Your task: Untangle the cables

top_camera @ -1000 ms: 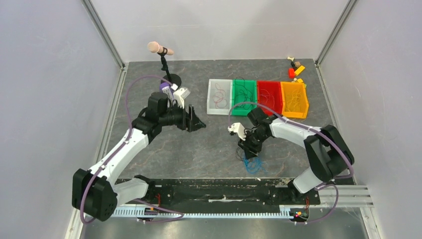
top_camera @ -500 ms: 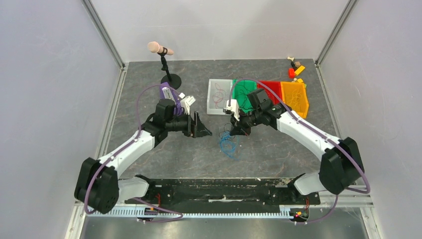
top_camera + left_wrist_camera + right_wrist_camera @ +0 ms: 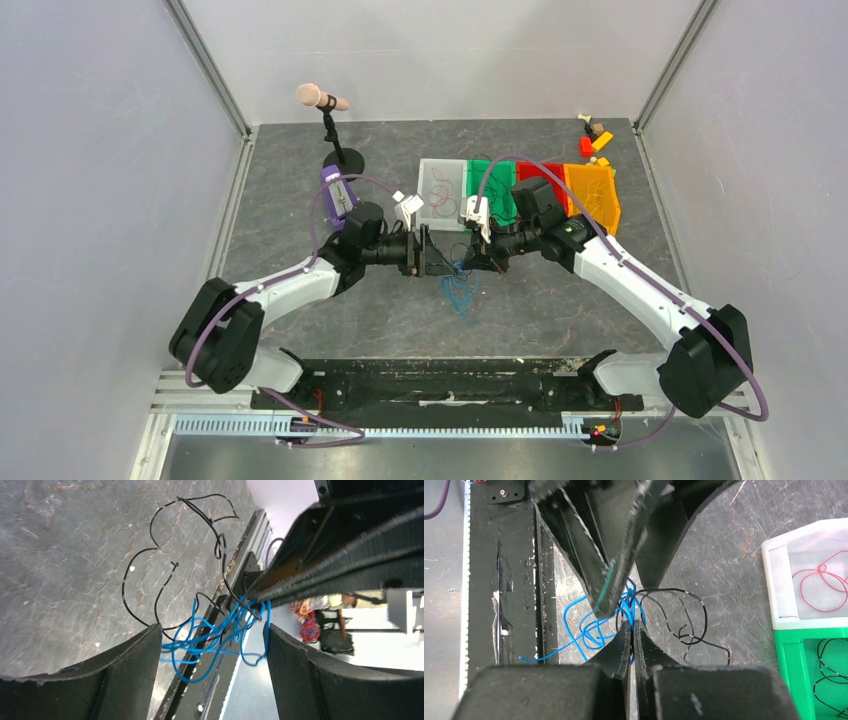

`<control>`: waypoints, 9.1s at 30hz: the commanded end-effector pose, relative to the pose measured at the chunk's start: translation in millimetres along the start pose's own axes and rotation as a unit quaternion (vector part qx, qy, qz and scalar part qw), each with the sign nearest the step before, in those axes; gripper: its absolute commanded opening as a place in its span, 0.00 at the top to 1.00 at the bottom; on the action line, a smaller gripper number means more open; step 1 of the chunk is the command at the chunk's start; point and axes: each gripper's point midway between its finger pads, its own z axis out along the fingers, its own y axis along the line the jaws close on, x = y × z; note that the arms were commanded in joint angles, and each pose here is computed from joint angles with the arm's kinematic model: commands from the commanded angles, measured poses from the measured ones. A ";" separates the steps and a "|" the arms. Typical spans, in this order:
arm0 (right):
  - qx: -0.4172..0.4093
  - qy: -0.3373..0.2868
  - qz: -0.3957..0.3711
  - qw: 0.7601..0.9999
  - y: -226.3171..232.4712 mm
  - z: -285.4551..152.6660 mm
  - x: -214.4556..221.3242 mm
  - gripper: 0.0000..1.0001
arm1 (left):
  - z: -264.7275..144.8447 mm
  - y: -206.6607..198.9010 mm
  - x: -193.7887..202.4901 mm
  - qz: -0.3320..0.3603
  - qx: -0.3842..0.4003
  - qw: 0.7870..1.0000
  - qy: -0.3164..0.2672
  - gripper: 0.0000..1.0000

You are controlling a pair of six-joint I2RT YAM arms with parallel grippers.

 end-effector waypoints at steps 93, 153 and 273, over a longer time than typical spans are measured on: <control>0.226 0.107 0.166 0.954 -61.4 -168.1 132.5 0.72 | 37.7 150.2 -13.4 0.202 -0.287 0.932 0.089 0.32; 0.243 0.153 0.041 0.957 -267.1 131.4 74.5 0.67 | -92.8 84.2 -27.8 0.211 -0.216 0.953 0.003 0.38; 0.432 0.083 -0.021 0.898 -242.4 -154.2 68.8 1.00 | -93.8 94.9 -31.5 0.193 -0.222 0.956 0.009 0.37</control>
